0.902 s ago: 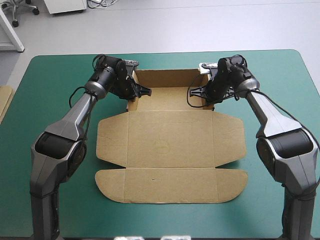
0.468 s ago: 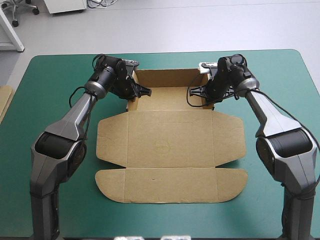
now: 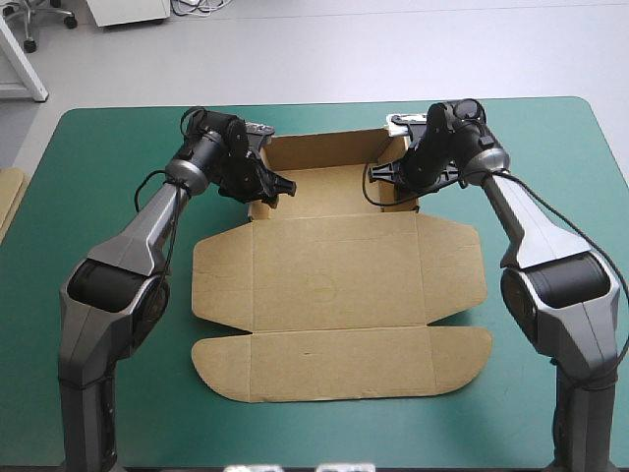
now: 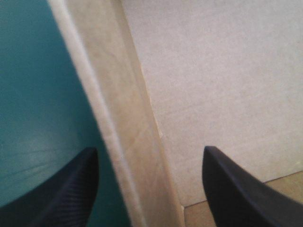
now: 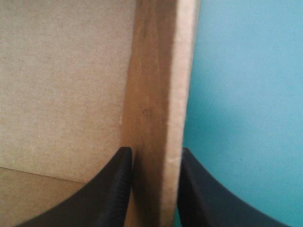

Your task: Fold the box

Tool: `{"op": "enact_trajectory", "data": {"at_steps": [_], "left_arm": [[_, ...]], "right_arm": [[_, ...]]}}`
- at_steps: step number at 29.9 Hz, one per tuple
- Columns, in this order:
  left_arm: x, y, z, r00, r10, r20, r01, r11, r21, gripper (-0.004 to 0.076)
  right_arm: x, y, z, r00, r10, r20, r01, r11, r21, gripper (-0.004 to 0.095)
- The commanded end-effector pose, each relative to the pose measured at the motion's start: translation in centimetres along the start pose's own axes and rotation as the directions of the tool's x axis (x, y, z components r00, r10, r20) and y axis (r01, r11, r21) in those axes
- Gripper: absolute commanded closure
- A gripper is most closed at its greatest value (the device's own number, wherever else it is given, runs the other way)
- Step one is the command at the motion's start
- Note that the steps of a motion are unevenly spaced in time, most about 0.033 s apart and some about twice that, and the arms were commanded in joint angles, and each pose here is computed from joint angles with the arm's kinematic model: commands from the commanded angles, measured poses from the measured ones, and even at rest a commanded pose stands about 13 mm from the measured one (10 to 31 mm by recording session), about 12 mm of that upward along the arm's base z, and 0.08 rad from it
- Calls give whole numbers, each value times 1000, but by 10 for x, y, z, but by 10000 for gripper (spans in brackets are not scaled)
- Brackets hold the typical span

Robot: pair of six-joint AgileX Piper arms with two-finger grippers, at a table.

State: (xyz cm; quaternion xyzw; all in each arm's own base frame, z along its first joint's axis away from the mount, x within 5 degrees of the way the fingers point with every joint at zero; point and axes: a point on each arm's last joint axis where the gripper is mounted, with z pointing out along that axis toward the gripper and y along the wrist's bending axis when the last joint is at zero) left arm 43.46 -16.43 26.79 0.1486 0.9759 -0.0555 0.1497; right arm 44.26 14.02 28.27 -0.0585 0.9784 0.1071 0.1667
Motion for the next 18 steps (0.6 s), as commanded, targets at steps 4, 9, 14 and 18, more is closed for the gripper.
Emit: {"op": "enact_trajectory", "data": {"at_steps": [4,9,14,18], "left_arm": [[-4,-7,-63,984,7,177,-12,1000,25,209],[-8,-9,-87,968,11,250,-18,1000,25,209],[-10,-10,-110,951,10,308,-22,999,34,212],[-4,-11,-140,929,26,369,-42,999,33,262]], "right_arm": [[-5,6,-44,992,-39,116,40,999,-9,451],[-6,3,-58,986,-61,156,56,998,36,361],[-4,1,-85,972,-87,219,70,994,83,362],[1,4,-119,950,-94,298,73,994,80,369]]}}
